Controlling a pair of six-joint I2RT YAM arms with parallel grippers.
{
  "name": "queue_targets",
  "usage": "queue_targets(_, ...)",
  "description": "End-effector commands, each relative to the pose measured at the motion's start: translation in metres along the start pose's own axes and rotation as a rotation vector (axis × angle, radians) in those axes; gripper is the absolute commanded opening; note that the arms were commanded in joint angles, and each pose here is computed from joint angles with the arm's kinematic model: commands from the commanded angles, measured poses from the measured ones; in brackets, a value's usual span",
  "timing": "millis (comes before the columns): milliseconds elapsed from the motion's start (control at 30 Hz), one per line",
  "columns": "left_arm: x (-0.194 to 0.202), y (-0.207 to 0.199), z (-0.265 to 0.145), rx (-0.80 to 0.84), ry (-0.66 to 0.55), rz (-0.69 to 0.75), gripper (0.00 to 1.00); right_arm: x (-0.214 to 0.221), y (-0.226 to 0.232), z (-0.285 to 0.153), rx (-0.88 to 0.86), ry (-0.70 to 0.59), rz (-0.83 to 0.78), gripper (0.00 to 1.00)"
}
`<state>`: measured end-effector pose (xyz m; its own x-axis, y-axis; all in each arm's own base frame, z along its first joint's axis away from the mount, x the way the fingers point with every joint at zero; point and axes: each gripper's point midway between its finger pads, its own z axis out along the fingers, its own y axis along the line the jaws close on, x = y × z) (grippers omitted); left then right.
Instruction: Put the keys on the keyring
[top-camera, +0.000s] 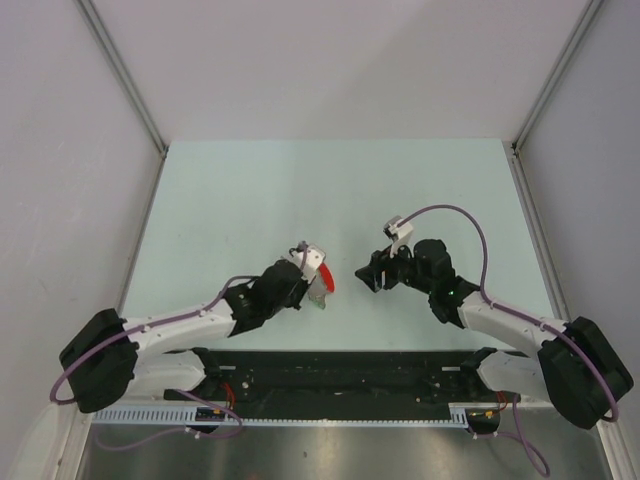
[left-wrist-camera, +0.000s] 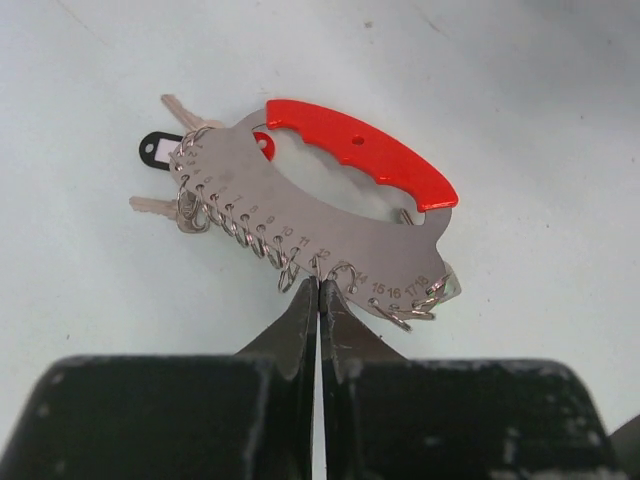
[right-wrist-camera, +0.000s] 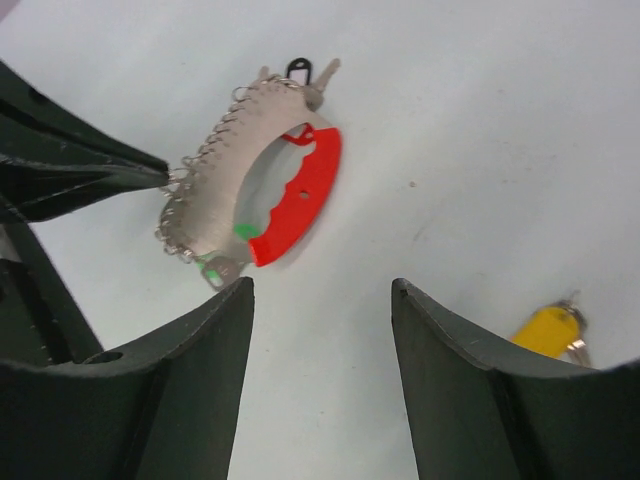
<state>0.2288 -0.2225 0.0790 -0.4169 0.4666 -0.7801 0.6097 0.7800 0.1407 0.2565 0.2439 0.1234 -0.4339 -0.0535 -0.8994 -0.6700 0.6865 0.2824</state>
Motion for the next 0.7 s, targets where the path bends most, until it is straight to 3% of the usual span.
queue_targets(0,-0.060,0.016,-0.004,-0.033,-0.354,-0.236,0.00,-0.015,0.028,0.006,-0.158,-0.066,0.027,0.61)
queue_targets(33,-0.049,0.017,-0.004,-0.026,-0.369,-0.247,0.00,-0.016,0.032,0.009,-0.182,-0.074,0.020,0.61)
queue_targets(200,-0.070,0.008,-0.020,0.078,-0.568,-0.224,0.00,-0.017,0.053,0.016,-0.290,-0.091,0.010,0.61)
queue_targets(300,-0.070,0.005,-0.025,0.103,-0.618,-0.227,0.00,-0.018,0.063,0.025,-0.352,-0.120,0.014,0.60)
queue_targets(433,-0.069,-0.002,-0.027,0.149,-0.642,-0.229,0.01,-0.017,0.080,0.039,-0.433,-0.148,0.025,0.55)
queue_targets(667,-0.068,-0.009,-0.025,0.180,-0.635,-0.226,0.00,-0.012,0.080,0.053,-0.416,-0.154,0.027,0.50)
